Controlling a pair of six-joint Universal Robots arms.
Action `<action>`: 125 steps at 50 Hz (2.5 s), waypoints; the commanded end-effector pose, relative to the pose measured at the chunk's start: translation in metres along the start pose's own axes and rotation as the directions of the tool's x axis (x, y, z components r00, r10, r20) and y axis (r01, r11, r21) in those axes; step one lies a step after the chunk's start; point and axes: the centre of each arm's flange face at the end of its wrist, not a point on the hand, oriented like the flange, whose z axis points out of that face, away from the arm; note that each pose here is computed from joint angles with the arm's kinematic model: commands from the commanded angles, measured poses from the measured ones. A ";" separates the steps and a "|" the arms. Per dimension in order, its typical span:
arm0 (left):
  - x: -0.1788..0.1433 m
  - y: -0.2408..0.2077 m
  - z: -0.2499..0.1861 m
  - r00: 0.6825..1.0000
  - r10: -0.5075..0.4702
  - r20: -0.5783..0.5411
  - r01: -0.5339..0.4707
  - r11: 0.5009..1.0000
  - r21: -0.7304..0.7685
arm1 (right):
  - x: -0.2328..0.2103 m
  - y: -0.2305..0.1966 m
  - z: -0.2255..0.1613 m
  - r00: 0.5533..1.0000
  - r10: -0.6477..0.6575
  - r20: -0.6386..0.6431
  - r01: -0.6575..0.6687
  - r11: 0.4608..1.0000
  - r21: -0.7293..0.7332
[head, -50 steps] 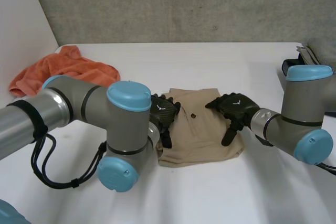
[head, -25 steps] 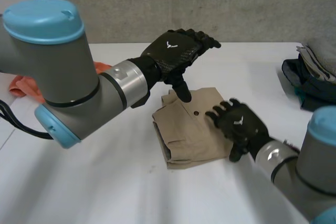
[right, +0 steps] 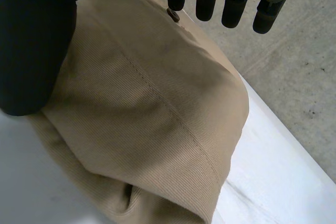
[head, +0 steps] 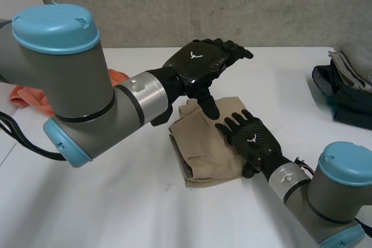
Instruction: Fold the laundry.
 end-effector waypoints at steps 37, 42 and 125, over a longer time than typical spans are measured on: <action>-0.004 -0.004 -0.004 1.000 0.004 0.013 -0.004 1.000 0.009 | 0.022 -0.039 0.072 0.998 -0.014 -0.060 0.025 0.983 0.180; -0.011 -0.008 -0.005 1.000 0.009 0.029 -0.009 1.000 0.019 | 0.048 -0.060 0.084 0.989 -0.018 -0.148 0.053 0.970 0.236; 0.022 -0.075 -0.037 0.995 0.088 0.051 -0.098 0.971 0.218 | 0.400 -0.047 -0.069 0.564 -0.253 -0.786 0.249 0.960 -0.130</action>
